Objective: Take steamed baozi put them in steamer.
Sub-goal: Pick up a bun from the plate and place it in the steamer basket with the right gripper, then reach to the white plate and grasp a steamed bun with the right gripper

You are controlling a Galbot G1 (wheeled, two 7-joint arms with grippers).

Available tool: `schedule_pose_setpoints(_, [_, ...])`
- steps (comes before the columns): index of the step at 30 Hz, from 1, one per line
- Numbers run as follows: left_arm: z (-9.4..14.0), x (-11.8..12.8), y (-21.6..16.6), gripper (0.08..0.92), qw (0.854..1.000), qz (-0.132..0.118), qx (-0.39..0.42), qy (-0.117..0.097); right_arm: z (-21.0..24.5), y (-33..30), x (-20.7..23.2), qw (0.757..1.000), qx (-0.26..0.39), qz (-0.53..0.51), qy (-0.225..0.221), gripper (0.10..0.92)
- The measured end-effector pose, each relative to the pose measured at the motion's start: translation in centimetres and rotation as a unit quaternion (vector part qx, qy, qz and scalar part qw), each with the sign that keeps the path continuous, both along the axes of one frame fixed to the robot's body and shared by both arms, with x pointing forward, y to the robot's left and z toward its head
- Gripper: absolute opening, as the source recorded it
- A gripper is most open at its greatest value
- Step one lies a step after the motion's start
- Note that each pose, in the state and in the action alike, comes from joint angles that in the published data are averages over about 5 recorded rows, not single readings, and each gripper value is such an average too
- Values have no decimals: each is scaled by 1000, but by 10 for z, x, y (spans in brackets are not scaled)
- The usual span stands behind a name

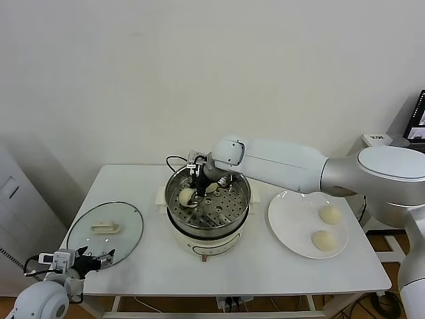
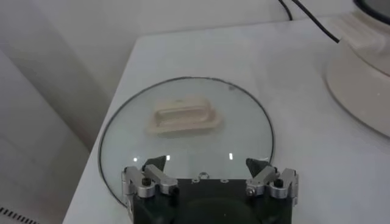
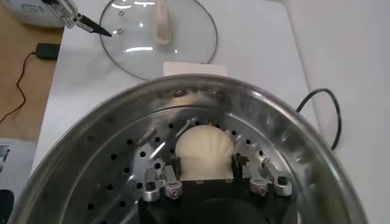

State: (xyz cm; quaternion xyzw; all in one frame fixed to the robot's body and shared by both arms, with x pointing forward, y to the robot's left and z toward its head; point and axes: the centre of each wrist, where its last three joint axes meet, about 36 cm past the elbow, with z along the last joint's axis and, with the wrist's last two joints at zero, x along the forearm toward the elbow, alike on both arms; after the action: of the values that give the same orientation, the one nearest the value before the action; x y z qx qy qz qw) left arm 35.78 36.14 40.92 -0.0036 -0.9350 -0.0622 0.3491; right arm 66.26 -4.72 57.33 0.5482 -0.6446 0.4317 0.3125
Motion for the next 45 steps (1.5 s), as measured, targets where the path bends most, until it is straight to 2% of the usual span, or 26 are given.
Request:
schedule_pose_setpoints(6, [-1, -1, -1, 823, 1000, 1, -1, 0, 7, -2, 2, 1000, 5, -2, -4, 752])
schedule_pose_setpoints(11, [0, -1, -2, 823, 1000, 0, -3, -2, 27, -16, 6, 1000, 3, 4, -8, 819])
schedule_pose_setpoints(20, [4, -2, -5, 823, 1000, -4, -3, -5, 86, -100, 15, 999, -34, 23, -15, 823])
schedule_pose_setpoints(28, [8, -2, -6, 823, 1000, -7, -3, -9, 104, -212, 9, 997, -75, 27, 6, 823])
schedule_pose_setpoints(36, [10, -1, -7, 823, 1000, -8, -3, -11, 88, -304, -5, 992, -116, 31, 23, 823])
schedule_pose_setpoints(45, [9, -1, -8, 823, 1000, -7, -3, -10, 49, -354, -14, 985, -162, 52, 41, 823])
